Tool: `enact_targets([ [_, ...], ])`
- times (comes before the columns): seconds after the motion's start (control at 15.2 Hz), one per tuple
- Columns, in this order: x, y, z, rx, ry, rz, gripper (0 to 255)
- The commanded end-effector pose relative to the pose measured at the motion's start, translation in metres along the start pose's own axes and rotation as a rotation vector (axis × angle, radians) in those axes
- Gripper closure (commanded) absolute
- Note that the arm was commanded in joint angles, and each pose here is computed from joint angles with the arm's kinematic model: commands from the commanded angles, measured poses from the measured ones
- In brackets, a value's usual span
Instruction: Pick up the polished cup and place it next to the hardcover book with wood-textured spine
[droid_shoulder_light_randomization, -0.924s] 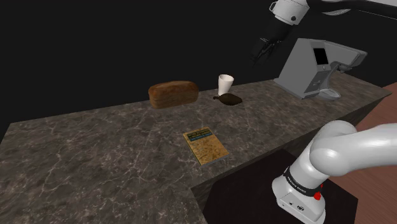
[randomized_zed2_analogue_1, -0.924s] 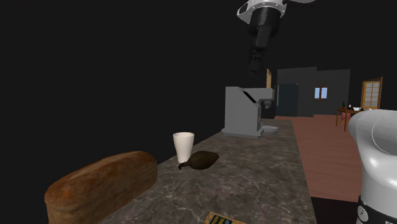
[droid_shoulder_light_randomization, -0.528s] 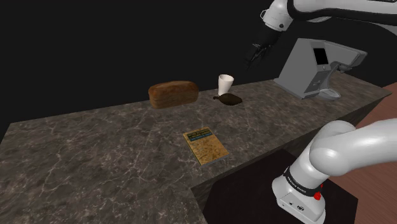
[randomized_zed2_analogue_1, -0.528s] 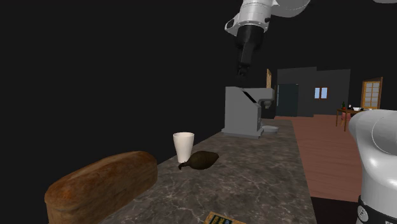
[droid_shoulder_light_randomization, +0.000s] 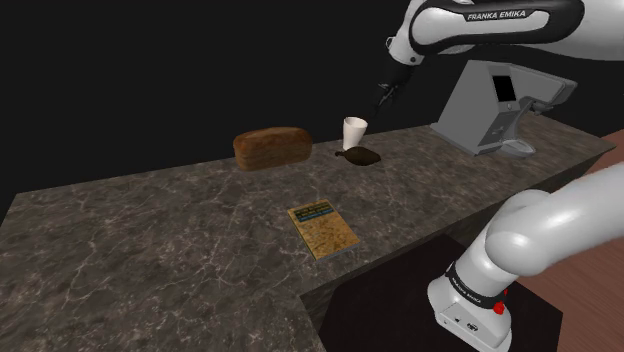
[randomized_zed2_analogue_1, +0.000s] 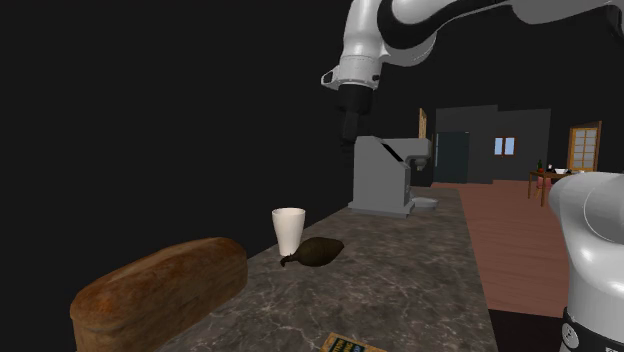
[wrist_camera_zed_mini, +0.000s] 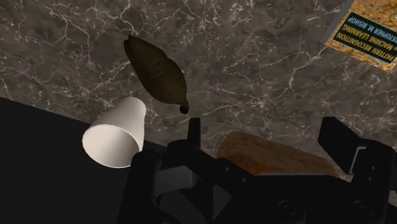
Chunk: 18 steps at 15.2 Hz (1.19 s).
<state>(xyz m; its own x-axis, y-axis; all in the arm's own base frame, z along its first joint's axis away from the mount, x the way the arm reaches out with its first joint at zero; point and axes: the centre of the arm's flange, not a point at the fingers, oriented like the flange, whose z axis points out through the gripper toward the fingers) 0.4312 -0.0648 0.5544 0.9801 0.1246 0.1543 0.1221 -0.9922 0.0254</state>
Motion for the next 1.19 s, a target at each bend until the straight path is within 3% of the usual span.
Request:
enact_targets([
  [0.0,0.013,0.012,0.02,-0.01,-0.01,-0.018,0],
  [1.12,0.135,0.129,0.167,-0.094,-0.099,-0.156,0],
])
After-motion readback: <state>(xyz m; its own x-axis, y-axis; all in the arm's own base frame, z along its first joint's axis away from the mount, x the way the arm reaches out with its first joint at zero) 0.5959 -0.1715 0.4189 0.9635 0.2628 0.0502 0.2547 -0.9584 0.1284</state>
